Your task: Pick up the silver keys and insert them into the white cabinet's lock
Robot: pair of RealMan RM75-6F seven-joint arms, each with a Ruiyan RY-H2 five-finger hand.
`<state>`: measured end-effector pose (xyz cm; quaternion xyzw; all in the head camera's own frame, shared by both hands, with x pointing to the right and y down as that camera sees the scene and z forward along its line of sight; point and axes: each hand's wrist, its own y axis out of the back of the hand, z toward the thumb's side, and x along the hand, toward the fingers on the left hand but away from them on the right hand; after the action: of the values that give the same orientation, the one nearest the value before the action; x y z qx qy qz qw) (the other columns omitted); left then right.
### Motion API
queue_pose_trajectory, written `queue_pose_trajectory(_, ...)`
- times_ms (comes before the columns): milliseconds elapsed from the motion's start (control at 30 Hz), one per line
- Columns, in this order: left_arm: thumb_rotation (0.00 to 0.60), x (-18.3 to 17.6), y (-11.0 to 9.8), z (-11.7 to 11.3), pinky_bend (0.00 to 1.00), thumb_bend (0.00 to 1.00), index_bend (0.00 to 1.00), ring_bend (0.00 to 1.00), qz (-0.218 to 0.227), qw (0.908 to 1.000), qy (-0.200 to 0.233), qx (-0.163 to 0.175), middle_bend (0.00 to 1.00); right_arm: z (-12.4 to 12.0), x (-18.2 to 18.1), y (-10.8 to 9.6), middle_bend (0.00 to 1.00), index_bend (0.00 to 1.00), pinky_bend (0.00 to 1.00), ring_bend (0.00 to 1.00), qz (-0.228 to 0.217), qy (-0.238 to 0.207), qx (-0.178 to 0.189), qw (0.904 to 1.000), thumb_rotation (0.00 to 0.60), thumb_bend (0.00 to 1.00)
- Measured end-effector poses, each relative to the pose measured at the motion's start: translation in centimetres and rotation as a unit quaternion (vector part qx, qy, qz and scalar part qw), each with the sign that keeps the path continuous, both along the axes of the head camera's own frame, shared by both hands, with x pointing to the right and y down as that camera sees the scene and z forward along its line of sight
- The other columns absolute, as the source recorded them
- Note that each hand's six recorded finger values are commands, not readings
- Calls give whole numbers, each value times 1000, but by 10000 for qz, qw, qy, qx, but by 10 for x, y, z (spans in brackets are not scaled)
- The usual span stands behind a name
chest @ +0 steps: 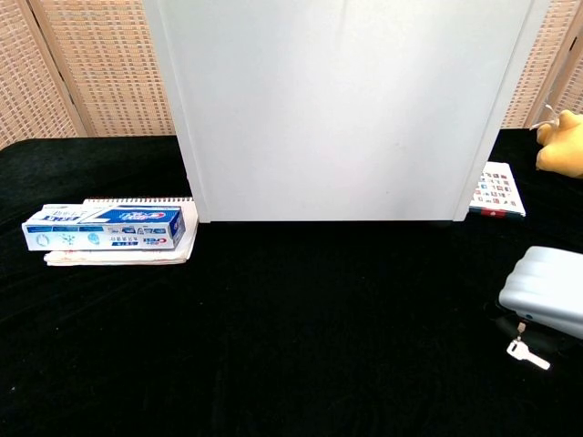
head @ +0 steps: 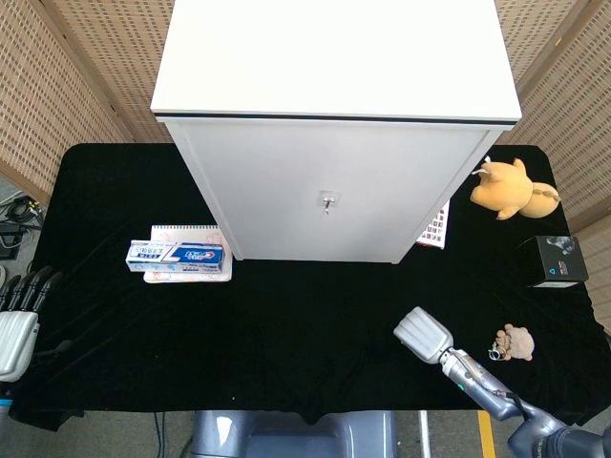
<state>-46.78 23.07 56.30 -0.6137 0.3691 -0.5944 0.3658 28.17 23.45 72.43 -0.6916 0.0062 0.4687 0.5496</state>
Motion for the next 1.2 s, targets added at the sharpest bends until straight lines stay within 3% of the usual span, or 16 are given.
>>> queue_pose_trajectory(233,600,0,0,0,0,0,0,0,4,10000,23,-5,0,-22,-10,-9,925,662,1000,914,-478,-234,670,9963,600,671)
queue_pose_trajectory(400,600,1,0,-2,0,0,0,0,11,10000,53,6,0,-46,-16,-15,925,657,1000,913,-943,-477,1226,9868,600,670)
queue_pose_trajectory(733,600,0,0,-5,0,0,0,0,-8,9999,126,31,0,-105,-30,-41,924,661,1000,912,-1812,-744,2176,9562,600,669)
queue_pose_trajectory(1200,600,0,0,-3,0,0,0,0,0,9999,143,-14,0,-198,-86,-97,923,658,1000,907,-2327,-1034,3239,9112,600,645)
